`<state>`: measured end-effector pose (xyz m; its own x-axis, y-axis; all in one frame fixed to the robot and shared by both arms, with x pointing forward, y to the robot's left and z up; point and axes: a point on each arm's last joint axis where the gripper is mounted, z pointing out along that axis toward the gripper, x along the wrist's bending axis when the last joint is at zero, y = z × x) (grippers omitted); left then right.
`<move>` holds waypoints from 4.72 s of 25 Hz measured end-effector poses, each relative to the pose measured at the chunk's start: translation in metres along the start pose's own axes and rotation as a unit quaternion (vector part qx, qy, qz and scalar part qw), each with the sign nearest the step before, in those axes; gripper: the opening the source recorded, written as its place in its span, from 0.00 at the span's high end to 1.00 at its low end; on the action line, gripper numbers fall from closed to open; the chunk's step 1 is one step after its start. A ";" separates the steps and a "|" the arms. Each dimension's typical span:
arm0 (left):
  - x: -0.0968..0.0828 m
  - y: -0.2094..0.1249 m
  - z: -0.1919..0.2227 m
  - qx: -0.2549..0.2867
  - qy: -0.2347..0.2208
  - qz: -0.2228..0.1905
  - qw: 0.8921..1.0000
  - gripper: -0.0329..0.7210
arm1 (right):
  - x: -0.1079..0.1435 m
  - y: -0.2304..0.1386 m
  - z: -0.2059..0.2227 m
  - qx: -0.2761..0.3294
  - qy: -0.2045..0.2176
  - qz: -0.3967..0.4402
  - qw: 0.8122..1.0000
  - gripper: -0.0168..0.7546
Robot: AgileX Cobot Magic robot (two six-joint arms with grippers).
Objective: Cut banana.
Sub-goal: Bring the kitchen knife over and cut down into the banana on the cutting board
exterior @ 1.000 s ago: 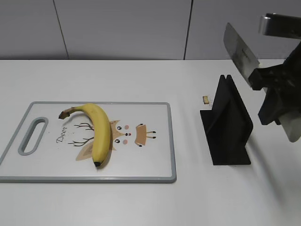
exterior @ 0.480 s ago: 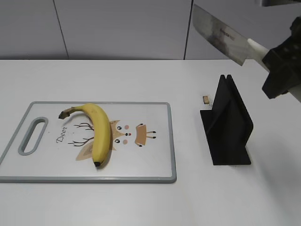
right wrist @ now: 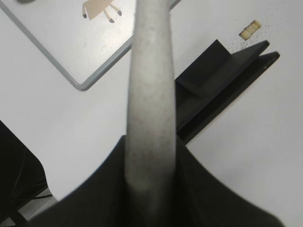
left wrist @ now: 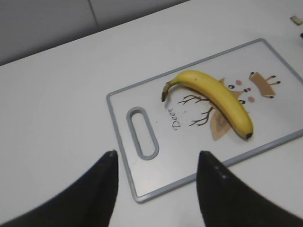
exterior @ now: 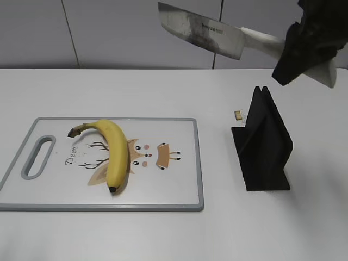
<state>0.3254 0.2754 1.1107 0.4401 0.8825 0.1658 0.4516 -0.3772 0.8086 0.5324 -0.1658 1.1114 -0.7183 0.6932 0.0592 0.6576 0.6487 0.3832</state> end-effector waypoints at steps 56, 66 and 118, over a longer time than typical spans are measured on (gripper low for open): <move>0.013 0.072 0.221 0.177 -0.270 0.290 0.901 0.47 | 0.047 0.063 0.096 -0.016 0.109 -0.349 0.931 0.76; 0.012 0.067 0.224 0.193 -0.285 0.310 0.886 0.93 | 0.043 0.061 0.123 0.014 0.123 -0.295 0.947 0.74; -0.026 -0.022 0.256 0.229 -0.265 0.271 0.897 0.93 | 0.041 0.014 0.209 0.102 0.152 -0.214 0.960 0.67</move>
<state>0.5023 0.1891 0.9440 0.9431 0.3241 0.0747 0.2789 -0.8930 0.3532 0.5600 -0.0622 0.9263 -0.9450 0.2469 0.2144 0.2969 0.9225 0.2466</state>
